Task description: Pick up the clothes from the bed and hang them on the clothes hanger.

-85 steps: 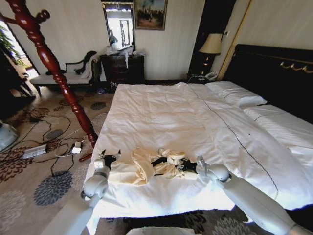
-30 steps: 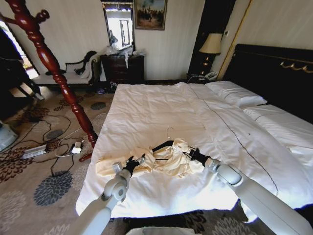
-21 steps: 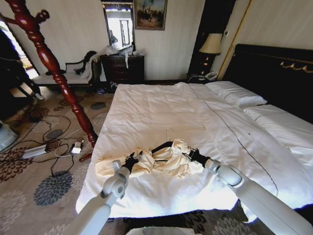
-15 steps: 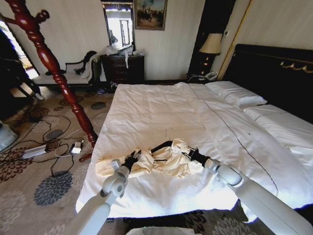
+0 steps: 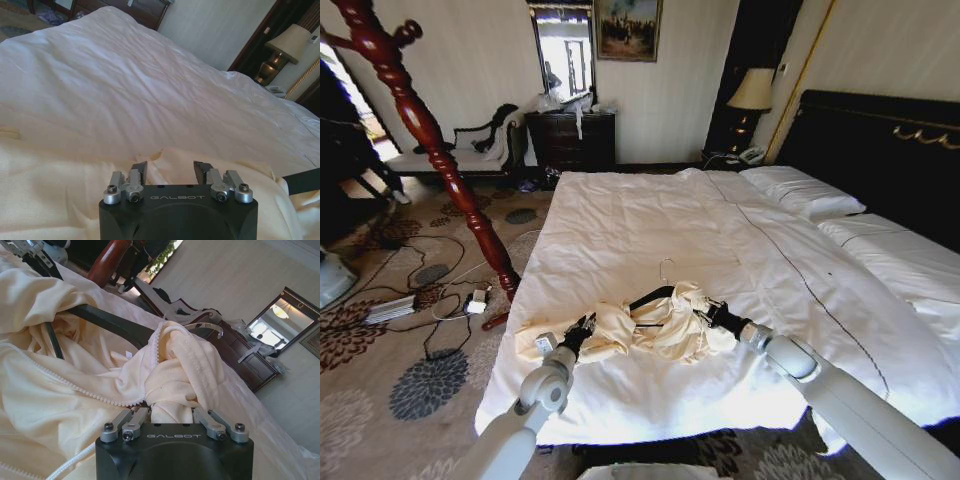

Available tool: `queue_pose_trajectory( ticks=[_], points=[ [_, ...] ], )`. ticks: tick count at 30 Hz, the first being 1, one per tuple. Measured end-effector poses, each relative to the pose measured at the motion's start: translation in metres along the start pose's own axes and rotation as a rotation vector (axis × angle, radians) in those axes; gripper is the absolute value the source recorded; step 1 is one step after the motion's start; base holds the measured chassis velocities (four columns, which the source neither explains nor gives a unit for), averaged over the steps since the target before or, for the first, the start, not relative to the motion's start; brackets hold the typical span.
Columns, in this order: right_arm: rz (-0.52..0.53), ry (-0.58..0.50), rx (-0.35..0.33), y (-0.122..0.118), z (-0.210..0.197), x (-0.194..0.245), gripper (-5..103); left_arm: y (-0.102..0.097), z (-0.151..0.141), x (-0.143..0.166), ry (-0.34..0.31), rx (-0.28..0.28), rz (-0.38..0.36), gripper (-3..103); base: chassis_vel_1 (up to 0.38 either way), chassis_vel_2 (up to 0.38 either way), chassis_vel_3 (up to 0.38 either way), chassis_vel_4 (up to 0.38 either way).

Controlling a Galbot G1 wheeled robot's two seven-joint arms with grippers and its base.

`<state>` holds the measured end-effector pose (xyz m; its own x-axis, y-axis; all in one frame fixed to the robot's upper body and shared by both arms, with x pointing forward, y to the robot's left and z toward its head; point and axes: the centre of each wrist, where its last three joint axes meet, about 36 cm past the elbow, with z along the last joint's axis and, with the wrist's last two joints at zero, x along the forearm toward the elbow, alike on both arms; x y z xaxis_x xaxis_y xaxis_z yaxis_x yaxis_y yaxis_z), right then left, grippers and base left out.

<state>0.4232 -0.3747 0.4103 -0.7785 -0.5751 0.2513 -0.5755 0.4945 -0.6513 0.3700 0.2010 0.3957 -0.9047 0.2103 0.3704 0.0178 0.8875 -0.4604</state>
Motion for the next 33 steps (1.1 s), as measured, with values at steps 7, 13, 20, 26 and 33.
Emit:
queue_pose_trajectory(
  ticks=[7,13,20,26,33],
  points=[
    [0.0,0.001,0.002,0.0,0.0,0.001,25,0.002,0.003,-0.001,0.012,0.008,-0.005,76,0.0,0.0,0.0,0.0],
    [0.002,-0.001,0.005,-0.002,-0.001,0.001,25,0.006,0.006,-0.007,0.025,-0.002,-0.008,96,0.0,0.0,0.0,0.0],
    [0.001,-0.007,0.007,-0.002,-0.003,0.001,25,0.005,0.003,-0.024,0.017,-0.004,-0.001,85,0.0,0.0,0.0,0.0],
    [-0.001,-0.014,0.012,-0.003,-0.003,0.003,25,0.002,0.008,-0.031,0.027,0.01,0.002,64,0.0,0.0,0.0,0.0],
    [0.0,-0.023,0.012,-0.004,-0.003,0.003,25,0.002,0.006,-0.033,0.02,0.017,0.003,36,0.0,0.0,0.0,0.0]
  ],
)
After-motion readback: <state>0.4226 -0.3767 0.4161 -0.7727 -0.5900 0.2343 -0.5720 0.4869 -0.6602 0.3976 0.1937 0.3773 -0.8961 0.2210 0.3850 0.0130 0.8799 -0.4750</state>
